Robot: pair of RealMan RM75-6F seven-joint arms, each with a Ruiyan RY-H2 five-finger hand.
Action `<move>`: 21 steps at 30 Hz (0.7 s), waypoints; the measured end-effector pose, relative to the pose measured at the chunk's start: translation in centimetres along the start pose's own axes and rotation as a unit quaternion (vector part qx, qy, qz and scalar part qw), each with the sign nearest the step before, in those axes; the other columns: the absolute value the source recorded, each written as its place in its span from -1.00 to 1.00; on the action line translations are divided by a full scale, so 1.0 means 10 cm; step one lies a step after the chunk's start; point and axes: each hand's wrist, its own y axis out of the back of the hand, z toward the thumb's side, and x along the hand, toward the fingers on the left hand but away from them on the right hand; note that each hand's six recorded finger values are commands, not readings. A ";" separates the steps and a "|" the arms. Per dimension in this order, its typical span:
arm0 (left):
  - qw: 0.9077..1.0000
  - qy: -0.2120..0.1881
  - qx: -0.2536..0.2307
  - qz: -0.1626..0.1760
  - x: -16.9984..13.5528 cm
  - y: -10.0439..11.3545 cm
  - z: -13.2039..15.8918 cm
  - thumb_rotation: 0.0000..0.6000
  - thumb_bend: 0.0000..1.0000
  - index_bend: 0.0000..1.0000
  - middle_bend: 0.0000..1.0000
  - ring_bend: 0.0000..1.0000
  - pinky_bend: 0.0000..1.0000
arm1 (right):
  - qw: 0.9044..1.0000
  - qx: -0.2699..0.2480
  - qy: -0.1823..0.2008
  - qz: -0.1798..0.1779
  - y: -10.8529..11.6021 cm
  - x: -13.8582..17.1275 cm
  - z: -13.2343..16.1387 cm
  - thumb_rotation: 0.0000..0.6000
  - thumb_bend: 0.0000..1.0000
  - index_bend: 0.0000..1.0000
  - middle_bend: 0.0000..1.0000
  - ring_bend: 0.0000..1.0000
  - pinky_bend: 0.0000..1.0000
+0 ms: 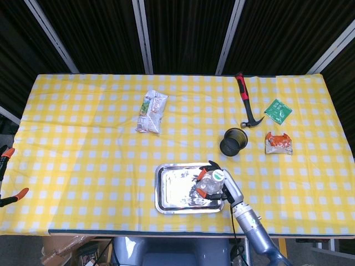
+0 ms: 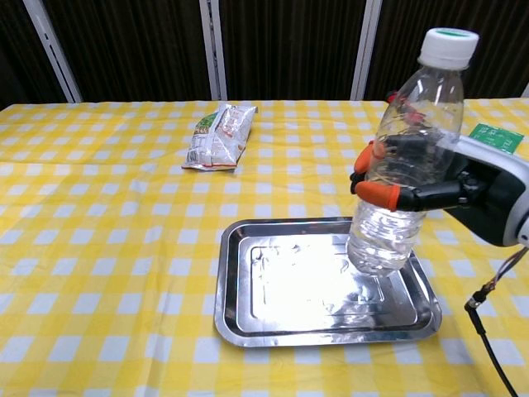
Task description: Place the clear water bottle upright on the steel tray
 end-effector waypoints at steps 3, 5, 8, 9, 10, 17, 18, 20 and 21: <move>1.000 -0.001 0.001 0.000 -0.01 0.00 0.00 1.00 -0.62 -0.91 -1.00 -1.00 -1.00 | 1.000 0.006 -0.001 0.010 -0.11 -0.04 -0.03 1.00 0.66 0.63 0.23 -0.49 -1.00; 1.000 -0.001 0.001 0.000 -0.01 0.00 0.00 1.00 -0.62 -0.91 -1.00 -1.00 -1.00 | 1.000 0.007 -0.003 0.018 -0.20 -0.07 -0.05 1.00 0.66 0.63 0.23 -0.49 -1.00; 1.000 0.001 0.000 0.001 0.00 0.01 -0.01 1.00 -0.62 -0.91 -1.00 -1.00 -1.00 | 1.000 0.014 -0.004 0.027 -0.33 -0.12 -0.11 1.00 0.66 0.63 0.23 -0.49 -1.00; 1.000 0.002 0.000 0.001 0.00 0.01 -0.01 1.00 -0.62 -0.91 -1.00 -1.00 -1.00 | 0.999 0.016 -0.005 0.029 -0.36 -0.14 -0.12 1.00 0.66 0.63 0.23 -0.49 -1.00; 1.000 0.002 -0.001 0.001 0.00 0.01 -0.02 1.00 -0.62 -0.91 -1.00 -1.00 -1.00 | 0.999 0.018 -0.005 0.031 -0.40 -0.15 -0.15 1.00 0.66 0.63 0.23 -0.49 -1.00; 1.000 0.001 0.000 -0.001 0.01 0.00 -0.02 1.00 -0.62 -0.91 -1.00 -1.00 -1.00 | 0.999 0.025 -0.005 0.029 -0.50 -0.23 -0.25 1.00 0.66 0.63 0.23 -0.49 -1.00; 1.000 0.001 0.001 -0.002 0.01 0.00 -0.02 1.00 -0.62 -0.91 -1.00 -1.00 -1.00 | 0.999 0.025 -0.005 0.027 -0.50 -0.24 -0.26 1.00 0.66 0.63 0.23 -0.49 -1.00; 1.000 0.002 0.002 -0.003 0.01 -0.01 -0.02 1.00 -0.62 -0.91 -1.00 -1.00 -1.00 | 0.999 0.027 -0.006 0.021 -0.49 -0.27 -0.28 1.00 0.66 0.63 0.23 -0.49 -1.00; 1.000 0.002 0.002 -0.003 0.01 -0.01 -0.02 1.00 -0.62 -0.91 -1.00 -1.00 -1.00 | 0.999 0.027 -0.006 0.019 -0.48 -0.28 -0.29 1.00 0.66 0.63 0.23 -0.49 -1.00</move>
